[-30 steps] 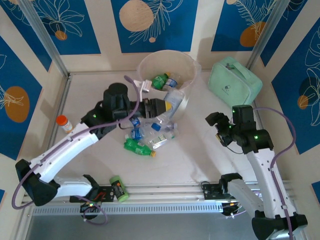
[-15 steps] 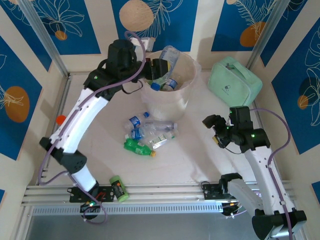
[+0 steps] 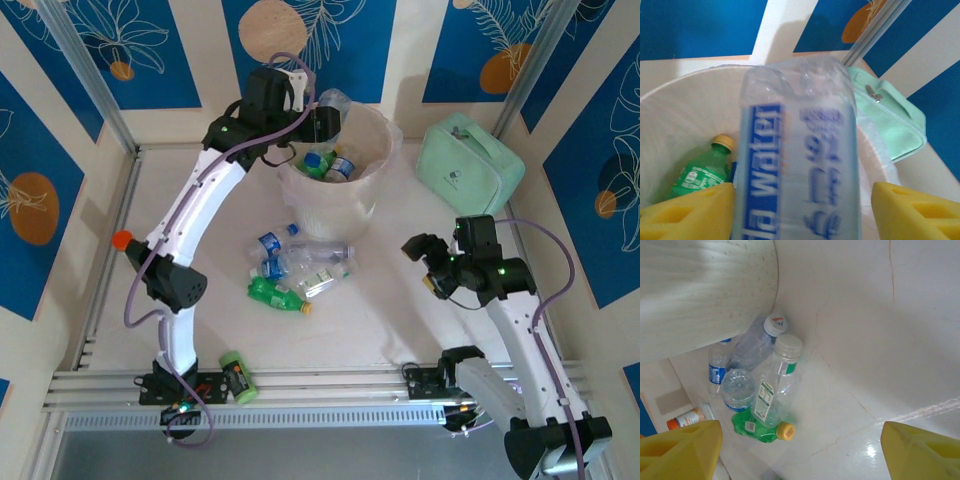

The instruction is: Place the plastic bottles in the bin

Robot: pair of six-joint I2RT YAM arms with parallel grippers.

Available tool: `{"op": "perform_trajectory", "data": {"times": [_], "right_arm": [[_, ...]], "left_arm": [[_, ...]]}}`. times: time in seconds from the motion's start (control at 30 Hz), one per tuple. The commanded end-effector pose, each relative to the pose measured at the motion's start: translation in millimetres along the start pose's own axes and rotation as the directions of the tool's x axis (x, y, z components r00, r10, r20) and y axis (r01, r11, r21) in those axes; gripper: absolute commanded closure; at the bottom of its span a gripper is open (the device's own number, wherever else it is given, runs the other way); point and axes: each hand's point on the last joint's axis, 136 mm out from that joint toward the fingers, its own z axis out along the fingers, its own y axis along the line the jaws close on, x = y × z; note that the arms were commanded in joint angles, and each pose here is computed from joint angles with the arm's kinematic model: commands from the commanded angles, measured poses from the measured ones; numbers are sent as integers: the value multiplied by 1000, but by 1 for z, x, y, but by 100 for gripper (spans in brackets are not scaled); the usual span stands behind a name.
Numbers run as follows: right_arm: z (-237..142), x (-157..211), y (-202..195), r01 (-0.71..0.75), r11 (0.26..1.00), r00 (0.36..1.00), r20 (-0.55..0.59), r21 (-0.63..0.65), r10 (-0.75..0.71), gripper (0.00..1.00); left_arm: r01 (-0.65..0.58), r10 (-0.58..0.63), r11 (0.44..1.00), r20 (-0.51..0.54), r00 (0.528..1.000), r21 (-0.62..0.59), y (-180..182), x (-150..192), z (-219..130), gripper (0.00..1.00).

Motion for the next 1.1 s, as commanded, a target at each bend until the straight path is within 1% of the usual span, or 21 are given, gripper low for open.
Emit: {"op": "perform_trajectory", "data": {"times": [0.0, 0.17, 0.27, 0.37, 0.43, 0.5, 0.6, 0.67, 0.7, 0.77, 0.83, 0.97, 1.07], "right_arm": [[9, 1, 1, 23, 1000, 999, -27, -3, -24, 17], [15, -4, 10, 39, 999, 998, -43, -7, -39, 17], [15, -6, 14, 50, 999, 998, -43, -8, -51, 17], [13, -7, 17, 60, 998, 997, -41, -15, -60, 17], [12, -6, 18, 64, 998, 997, -38, -19, -65, 17], [12, -4, 17, 65, 998, 997, -42, -20, -66, 17], [13, 0, 15, 63, 998, 997, -45, -21, -64, 17], [13, 4, 16, 66, 998, 996, -53, -23, -67, 17], [13, 6, 17, 69, 997, 996, -55, -23, -71, 17], [11, 10, 19, 80, 996, 995, -56, -25, -81, 17], [7, 14, 22, 90, 996, 994, -52, -24, -91, 17], [-4, 25, 24, 107, 994, 993, -51, -37, -109, 17], [-8, 41, 25, 134, 990, 988, -76, -51, -137, 17]], "left_arm": [[-5, 5, 1000, 36, 999, -12, 4, -13, -3, 25], [-14, 16, 1000, 56, 998, -28, 4, -18, -12, 17], [-24, 29, 998, 76, 997, -56, 3, -25, -34, 16], [-37, 48, 991, 82, 995, -130, 10, -23, -67, 16], [-35, 50, 979, 68, 996, -200, 24, -12, -89, 16], [-8, 27, 965, 71, 997, -263, 43, 3, -115, 16], [62, -35, 946, 88, 995, -319, 74, 35, -146, 15], [94, -64, 932, 95, 993, -349, 93, 58, -160, 13], [105, -80, 925, 82, 993, -364, 102, 72, -163, 13], [115, -110, 917, 36, 993, -383, 118, 99, -163, 13], [118, -136, 912, -20, 990, -393, 133, 130, -154, 13], [115, -182, 909, -135, 974, -400, 162, 191, -123, 11], [103, -200, 906, -202, 959, -411, 180, 222, -98, 11]]}}
